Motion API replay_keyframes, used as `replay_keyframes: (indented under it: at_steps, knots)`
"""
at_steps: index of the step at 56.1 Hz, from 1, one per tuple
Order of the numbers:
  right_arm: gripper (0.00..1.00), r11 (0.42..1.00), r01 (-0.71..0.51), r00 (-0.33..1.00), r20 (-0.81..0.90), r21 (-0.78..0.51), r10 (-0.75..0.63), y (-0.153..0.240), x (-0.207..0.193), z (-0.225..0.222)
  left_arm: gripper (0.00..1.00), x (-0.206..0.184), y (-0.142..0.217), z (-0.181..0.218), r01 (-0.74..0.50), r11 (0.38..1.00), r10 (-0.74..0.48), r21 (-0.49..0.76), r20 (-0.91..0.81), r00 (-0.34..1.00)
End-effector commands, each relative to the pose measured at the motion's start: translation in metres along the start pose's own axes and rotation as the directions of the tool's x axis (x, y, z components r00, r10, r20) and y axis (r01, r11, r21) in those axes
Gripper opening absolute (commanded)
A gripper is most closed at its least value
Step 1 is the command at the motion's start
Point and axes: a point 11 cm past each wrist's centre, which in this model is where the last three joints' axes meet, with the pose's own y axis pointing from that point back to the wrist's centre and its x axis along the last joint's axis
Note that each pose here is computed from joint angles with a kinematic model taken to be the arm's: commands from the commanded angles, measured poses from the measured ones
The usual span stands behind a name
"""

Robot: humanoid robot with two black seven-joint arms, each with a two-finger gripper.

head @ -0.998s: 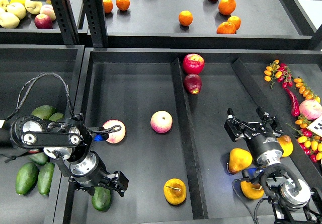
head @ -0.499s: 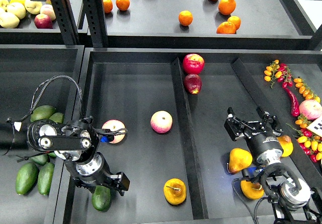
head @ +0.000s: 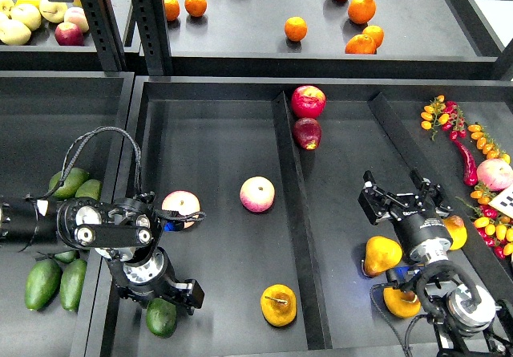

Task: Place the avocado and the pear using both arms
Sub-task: 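Lower the left gripper onto the dark green avocado and close it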

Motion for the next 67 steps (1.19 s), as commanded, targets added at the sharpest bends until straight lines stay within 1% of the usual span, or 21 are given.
replay_keyframes:
  at_steps: [1, 15, 24, 25, 32, 43, 46, 49, 54, 55, 58, 67]
  knots:
    - [1.00, 1.000, 0.002, 1.000, 0.000, -0.001, -0.002, 0.000, 0.000, 0.000, 0.99, -0.001, -0.003, 0.000, -0.002, 1.000, 0.002, 0.008, 0.004, 1.000]
    - [1.00, 1.000, 0.002, 1.000, 0.000, -0.001, -0.002, 0.000, 0.000, 0.000, 0.98, -0.007, -0.015, -0.010, 0.002, 0.999, -0.003, 0.036, 0.013, 1.000]
    - [1.00, 1.000, 0.004, 1.000, -0.001, -0.001, -0.004, 0.000, -0.001, 0.000, 0.93, -0.004, -0.018, -0.012, -0.009, 0.999, 0.008, 0.049, 0.008, 1.000]
    - [1.00, 1.000, 0.004, 1.000, -0.001, -0.001, -0.004, 0.000, -0.001, 0.000, 0.92, -0.001, -0.017, -0.014, -0.014, 0.999, 0.014, 0.053, 0.001, 1.000]
    - [1.00, 1.000, 0.004, 1.000, 0.000, 0.001, -0.004, 0.000, -0.001, 0.000, 0.88, -0.001, -0.018, -0.010, -0.017, 0.999, 0.017, 0.051, 0.008, 1.000]
    - [1.00, 1.000, 0.007, 1.000, 0.002, 0.009, -0.007, 0.000, -0.002, -0.003, 0.78, 0.002, -0.019, -0.006, -0.027, 0.998, 0.027, 0.054, 0.013, 1.000]
    - [1.00, 1.000, 0.007, 1.000, 0.002, 0.010, -0.007, 0.001, -0.001, -0.003, 0.72, 0.003, -0.019, -0.005, -0.030, 0.998, 0.030, 0.054, 0.014, 0.999]
    - [1.00, 1.000, 0.011, 1.000, 0.002, 0.010, -0.012, 0.001, -0.002, -0.003, 0.65, 0.004, -0.019, -0.005, -0.032, 0.998, 0.031, 0.055, 0.013, 0.999]
    - [1.00, 1.000, 0.019, 1.000, 0.000, 0.010, -0.019, 0.001, -0.002, -0.003, 0.51, 0.007, -0.018, -0.005, -0.040, 0.998, 0.040, 0.050, -0.001, 0.999]
    - [1.00, 1.000, 0.019, 1.000, 0.000, 0.010, -0.019, 0.001, -0.002, -0.003, 0.47, 0.010, -0.017, -0.005, -0.045, 0.998, 0.046, 0.049, -0.007, 0.999]
    - [1.00, 1.000, 0.019, 1.000, 0.000, 0.010, -0.019, 0.001, -0.002, -0.003, 0.41, 0.013, -0.016, -0.007, -0.054, 0.997, 0.055, 0.050, -0.019, 0.998]
    - [1.00, 1.000, 0.019, 1.000, 0.000, 0.010, -0.019, 0.001, -0.002, -0.003, 0.28, 0.018, -0.014, -0.008, -0.065, 0.997, 0.066, 0.049, -0.033, 0.997]
